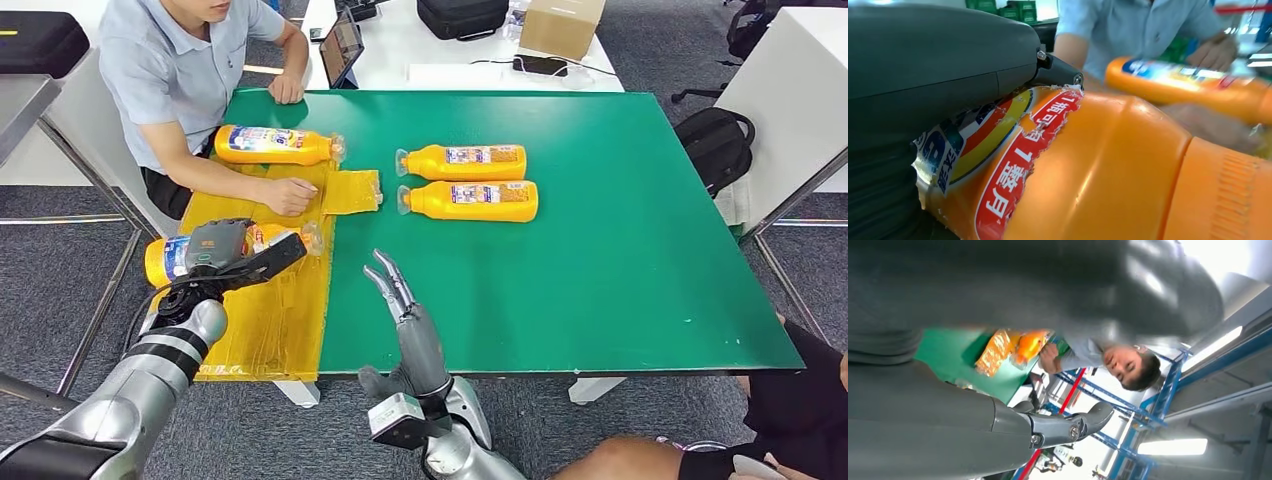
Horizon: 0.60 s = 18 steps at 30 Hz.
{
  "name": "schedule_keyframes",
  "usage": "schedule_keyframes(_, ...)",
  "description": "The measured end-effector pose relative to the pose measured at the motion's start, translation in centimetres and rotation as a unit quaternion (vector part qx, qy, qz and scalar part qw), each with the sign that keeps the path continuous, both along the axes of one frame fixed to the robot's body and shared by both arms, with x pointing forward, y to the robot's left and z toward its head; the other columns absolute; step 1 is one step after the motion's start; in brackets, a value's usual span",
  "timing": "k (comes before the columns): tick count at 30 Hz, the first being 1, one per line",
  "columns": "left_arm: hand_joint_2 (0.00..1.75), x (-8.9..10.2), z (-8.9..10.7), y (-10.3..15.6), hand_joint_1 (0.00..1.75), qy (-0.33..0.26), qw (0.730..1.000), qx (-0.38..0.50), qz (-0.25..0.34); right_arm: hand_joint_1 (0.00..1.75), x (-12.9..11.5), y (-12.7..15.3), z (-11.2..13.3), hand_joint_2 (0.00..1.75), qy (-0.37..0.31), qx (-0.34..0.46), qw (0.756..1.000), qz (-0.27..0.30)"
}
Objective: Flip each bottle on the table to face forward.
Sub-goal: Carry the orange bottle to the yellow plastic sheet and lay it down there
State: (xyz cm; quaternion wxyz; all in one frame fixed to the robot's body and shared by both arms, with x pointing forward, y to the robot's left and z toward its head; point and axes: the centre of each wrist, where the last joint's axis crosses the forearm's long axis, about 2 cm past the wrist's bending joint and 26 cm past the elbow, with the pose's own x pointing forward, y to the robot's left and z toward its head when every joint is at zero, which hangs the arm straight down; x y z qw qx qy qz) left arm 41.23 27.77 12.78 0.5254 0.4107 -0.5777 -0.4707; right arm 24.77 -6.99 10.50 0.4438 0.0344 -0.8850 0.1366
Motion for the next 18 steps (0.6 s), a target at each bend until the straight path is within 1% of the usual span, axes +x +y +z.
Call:
schedule_keyframes(2, 1.75, 0.1, -0.4, 0.2, 1.75, 0.021, 1.000, 0.011, 0.003, 0.00, -0.1, 0.3, 0.0, 1.75, 0.004, 0.003, 1.000, 0.011)
schedule_keyframes(3, 1.75, 0.0, -0.7, 0.2, 1.75, 0.033, 0.999, 0.015, 0.003, 0.00, -0.2, 0.4, 0.0, 1.31, 0.005, 0.004, 1.000, 0.017)
schedule_keyframes(4, 1.75, 0.0, -0.9, 0.2, 1.67, 0.043, 0.999, 0.016, 0.001, 0.00, -0.2, 0.5, 0.0, 0.87, 0.007, 0.005, 1.000, 0.021)
schedule_keyframes(6, 1.75, -0.1, -1.4, 0.2, 1.12, 0.063, 0.998, 0.013, -0.004, 0.00, -0.3, 0.7, 0.0, 0.00, 0.012, 0.009, 1.000, 0.028)
schedule_keyframes(7, 1.75, -0.2, -1.6, 0.1, 0.79, 0.073, 0.997, 0.008, -0.009, 0.00, -0.4, 0.8, 0.0, 0.00, 0.015, 0.012, 0.999, 0.030)
schedule_keyframes(8, 1.75, -0.3, -1.8, 0.1, 0.51, 0.083, 0.996, 0.000, -0.014, 0.00, -0.4, 0.8, 0.0, 0.00, 0.018, 0.016, 0.999, 0.032)
schedule_keyframes(10, 1.75, -0.4, -2.0, 0.1, 0.31, 0.101, 0.994, -0.022, -0.024, 0.00, -0.4, 0.9, 0.0, 0.00, 0.024, 0.022, 0.999, 0.035)
schedule_keyframes(11, 1.75, -0.4, -2.1, 0.1, 0.22, 0.109, 0.993, -0.034, -0.028, 0.00, -0.4, 0.9, 0.0, 0.00, 0.025, 0.024, 0.999, 0.036)
schedule_keyframes(14, 1.75, -0.5, -2.3, 0.2, 0.03, 0.133, 0.987, -0.083, -0.042, 0.00, -0.4, 1.0, 0.0, 0.00, 0.030, 0.029, 0.998, 0.042)
schedule_keyframes(16, 1.75, -0.4, -2.3, 0.2, 0.00, 0.147, 0.979, -0.127, -0.055, 0.00, -0.4, 1.0, 0.0, 0.00, 0.034, 0.031, 0.998, 0.046)
schedule_keyframes(18, 1.75, -0.4, -2.3, 0.2, 0.00, 0.157, 0.972, -0.163, -0.068, 0.00, -0.4, 1.0, 0.0, 0.00, 0.036, 0.032, 0.998, 0.048)
